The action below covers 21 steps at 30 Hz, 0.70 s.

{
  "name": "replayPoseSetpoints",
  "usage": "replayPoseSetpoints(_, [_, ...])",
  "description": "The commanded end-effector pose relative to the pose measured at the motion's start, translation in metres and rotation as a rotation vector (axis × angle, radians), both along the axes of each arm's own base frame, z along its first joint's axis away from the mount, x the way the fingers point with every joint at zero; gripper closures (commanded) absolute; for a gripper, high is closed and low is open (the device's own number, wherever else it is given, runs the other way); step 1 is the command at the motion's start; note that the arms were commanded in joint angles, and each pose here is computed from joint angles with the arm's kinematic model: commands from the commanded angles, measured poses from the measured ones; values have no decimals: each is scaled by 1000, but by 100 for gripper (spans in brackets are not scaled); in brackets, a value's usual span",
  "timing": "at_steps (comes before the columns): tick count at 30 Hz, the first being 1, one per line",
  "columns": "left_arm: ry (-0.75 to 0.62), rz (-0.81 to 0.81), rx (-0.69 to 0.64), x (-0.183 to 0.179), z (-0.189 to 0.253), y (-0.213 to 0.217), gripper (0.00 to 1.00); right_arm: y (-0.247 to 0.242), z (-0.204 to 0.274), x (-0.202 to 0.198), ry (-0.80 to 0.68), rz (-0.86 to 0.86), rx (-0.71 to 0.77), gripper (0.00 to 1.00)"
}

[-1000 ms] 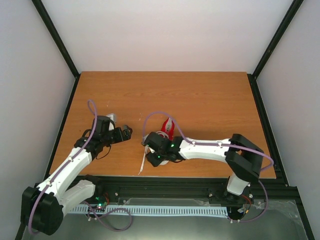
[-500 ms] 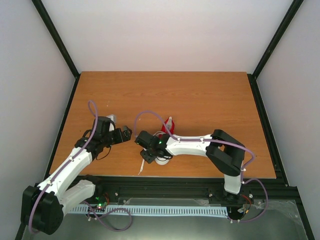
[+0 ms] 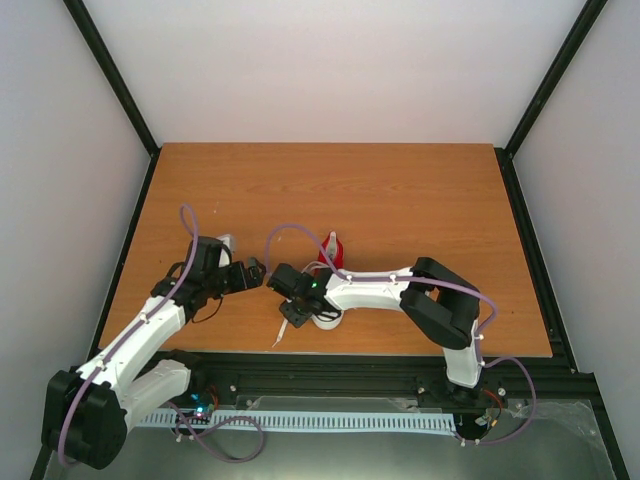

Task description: Tie the shoes

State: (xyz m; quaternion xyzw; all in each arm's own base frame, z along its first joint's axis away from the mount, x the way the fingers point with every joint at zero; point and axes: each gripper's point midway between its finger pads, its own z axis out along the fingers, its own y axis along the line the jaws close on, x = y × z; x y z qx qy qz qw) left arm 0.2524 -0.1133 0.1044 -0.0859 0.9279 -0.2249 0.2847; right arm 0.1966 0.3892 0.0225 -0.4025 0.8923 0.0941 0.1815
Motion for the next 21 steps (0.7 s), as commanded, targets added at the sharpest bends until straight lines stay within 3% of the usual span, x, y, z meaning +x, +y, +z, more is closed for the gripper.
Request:
replayPoseSetpoints(1, [-8, -53, -19, -3, 3, -8, 1, 0, -6, -4, 18, 1, -29, 69])
replayPoseSetpoints(10, [-5, -73, -40, -6, 4, -13, 2, 6, 36, -14, 39, 43, 69, 60])
replayPoseSetpoints(21, [-1, -73, -39, -8, 3, -12, 2, -2, 8, -11, 40, 40, -17, 73])
